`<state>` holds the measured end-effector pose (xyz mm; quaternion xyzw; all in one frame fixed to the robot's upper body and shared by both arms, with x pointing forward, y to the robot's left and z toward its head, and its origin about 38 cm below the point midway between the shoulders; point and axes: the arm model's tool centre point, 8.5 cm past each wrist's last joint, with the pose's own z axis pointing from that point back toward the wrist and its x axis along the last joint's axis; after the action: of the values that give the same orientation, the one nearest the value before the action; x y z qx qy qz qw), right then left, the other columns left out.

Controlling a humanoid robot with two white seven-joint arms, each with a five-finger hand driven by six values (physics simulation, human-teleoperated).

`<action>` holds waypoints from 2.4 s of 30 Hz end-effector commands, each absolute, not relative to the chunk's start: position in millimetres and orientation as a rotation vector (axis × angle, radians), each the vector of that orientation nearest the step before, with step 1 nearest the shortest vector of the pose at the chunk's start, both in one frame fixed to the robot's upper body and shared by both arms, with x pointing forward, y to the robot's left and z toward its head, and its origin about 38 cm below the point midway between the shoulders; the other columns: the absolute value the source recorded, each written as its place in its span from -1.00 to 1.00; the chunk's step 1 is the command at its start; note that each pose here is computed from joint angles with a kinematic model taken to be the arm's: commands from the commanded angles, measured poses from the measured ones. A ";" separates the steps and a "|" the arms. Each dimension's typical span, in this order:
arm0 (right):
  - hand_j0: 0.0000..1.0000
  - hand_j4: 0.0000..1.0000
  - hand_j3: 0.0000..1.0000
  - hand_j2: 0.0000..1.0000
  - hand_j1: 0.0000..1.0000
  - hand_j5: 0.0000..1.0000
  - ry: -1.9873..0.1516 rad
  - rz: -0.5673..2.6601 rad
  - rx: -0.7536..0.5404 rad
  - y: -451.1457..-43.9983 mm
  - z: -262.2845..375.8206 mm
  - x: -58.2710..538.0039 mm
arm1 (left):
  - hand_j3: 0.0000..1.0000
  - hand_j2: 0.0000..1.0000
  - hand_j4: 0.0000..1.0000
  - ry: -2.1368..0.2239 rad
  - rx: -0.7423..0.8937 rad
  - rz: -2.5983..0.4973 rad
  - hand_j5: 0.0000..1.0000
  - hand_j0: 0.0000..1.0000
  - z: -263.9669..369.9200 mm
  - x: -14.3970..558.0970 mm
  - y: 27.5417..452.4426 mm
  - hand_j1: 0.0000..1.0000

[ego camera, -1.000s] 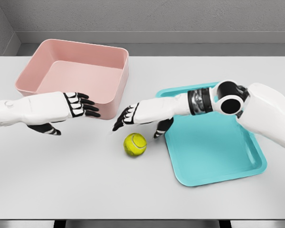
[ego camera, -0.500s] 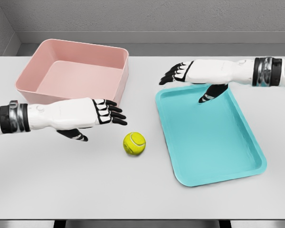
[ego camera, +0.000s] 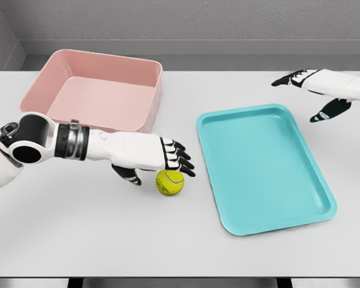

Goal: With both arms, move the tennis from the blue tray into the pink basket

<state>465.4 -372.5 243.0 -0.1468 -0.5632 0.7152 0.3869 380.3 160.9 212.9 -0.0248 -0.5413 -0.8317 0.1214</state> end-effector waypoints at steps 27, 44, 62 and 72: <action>1.00 1.00 1.00 1.00 1.00 1.00 -1.447 1.818 -0.363 -367.7 243.0 466.1 | 1.00 1.00 1.00 -1.471 0.020 -2.572 1.00 1.00 184.0 394.5 124.3 1.00; 1.00 1.00 1.00 1.00 1.00 1.00 -1.445 1.817 -0.363 -368.4 242.4 465.7 | 1.00 1.00 1.00 -1.426 0.014 -2.542 1.00 1.00 173.3 401.9 133.1 1.00; 1.00 1.00 1.00 1.00 1.00 1.00 -1.445 1.817 -0.363 -368.4 242.4 465.7 | 1.00 1.00 1.00 -1.404 -0.013 -2.539 1.00 1.00 162.3 400.8 130.6 1.00; 1.00 1.00 1.00 1.00 1.00 1.00 -1.446 1.816 -0.364 -368.5 242.9 465.8 | 0.91 0.91 0.91 -1.409 -0.025 -2.536 0.91 0.91 160.1 399.0 128.1 0.91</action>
<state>465.6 -368.1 241.9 -0.1432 -0.5654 0.7158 0.3839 398.8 128.3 159.6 -0.0075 -0.4802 -0.8692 0.1177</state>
